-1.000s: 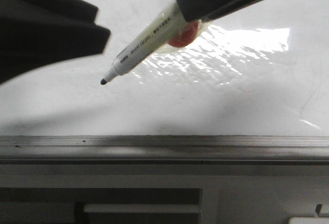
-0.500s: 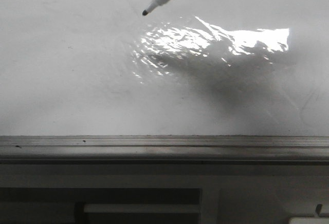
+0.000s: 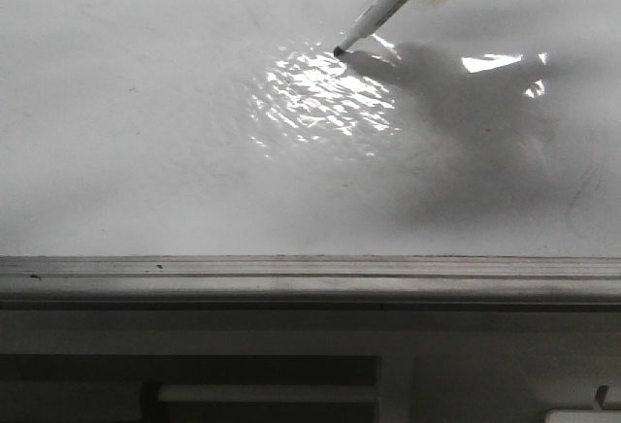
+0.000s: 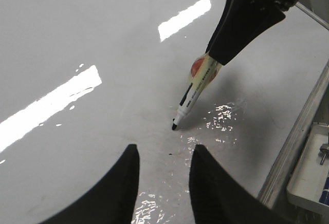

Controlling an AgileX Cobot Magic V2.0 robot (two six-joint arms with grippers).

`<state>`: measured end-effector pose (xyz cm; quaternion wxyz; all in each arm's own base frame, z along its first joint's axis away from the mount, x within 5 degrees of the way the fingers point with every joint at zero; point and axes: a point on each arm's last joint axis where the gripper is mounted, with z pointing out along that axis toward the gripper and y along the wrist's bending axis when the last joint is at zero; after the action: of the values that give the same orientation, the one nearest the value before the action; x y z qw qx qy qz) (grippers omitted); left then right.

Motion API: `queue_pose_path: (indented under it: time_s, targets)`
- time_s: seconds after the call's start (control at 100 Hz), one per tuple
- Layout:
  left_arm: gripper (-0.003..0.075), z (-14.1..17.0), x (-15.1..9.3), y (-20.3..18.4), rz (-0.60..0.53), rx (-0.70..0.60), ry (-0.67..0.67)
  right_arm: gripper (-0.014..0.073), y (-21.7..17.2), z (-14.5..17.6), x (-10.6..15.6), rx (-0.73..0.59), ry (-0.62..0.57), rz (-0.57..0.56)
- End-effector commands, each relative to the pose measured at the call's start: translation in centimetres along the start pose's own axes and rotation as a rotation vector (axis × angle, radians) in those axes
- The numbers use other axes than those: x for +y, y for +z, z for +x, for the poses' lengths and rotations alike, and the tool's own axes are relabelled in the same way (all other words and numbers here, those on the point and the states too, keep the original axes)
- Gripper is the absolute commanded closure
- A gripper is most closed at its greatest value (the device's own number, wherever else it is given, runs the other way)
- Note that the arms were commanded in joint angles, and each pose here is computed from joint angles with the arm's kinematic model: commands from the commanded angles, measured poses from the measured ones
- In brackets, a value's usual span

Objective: Write number 9 on whiteboard

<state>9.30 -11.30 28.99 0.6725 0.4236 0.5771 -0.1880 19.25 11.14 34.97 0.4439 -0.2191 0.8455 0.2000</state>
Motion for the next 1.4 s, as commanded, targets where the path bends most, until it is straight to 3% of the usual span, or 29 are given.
queue_pose_path:
  time_s: [0.0,0.18,0.34,0.53,0.88,1.12,1.39]
  targets:
    - [0.0507,-1.7,0.5,0.0,-0.021,-0.115,-0.025,0.0637,0.4,-1.7,-0.3,-0.102,0.013,0.023]
    - [0.0507,-1.7,0.5,0.0,-0.022,-0.118,-0.025,0.0637,1.1,-0.4,1.1,0.048,-0.036,-0.044]
    - [0.0507,-1.7,0.5,0.0,-0.022,-0.118,-0.025,0.0637,-0.7,-1.1,0.1,0.003,-0.06,0.048]
    - [0.0509,-1.7,0.5,0.0,-0.022,-0.118,-0.025,0.0637,-1.6,-3.2,0.0,-0.111,-0.069,0.071]
    - [0.0509,-1.7,0.5,0.0,-0.022,-0.118,-0.025,0.0637,0.3,0.8,0.5,0.111,-0.017,0.001]
    - [0.0507,-1.3,0.3,0.3,-0.01,-0.08,-0.024,0.0637,0.2,0.8,1.7,0.1,-0.034,-0.048]
    - [0.0381,0.0,-1.7,3.3,0.11,-0.037,-0.034,0.0637,-1.5,-0.1,5.0,0.045,-0.053,-0.197]
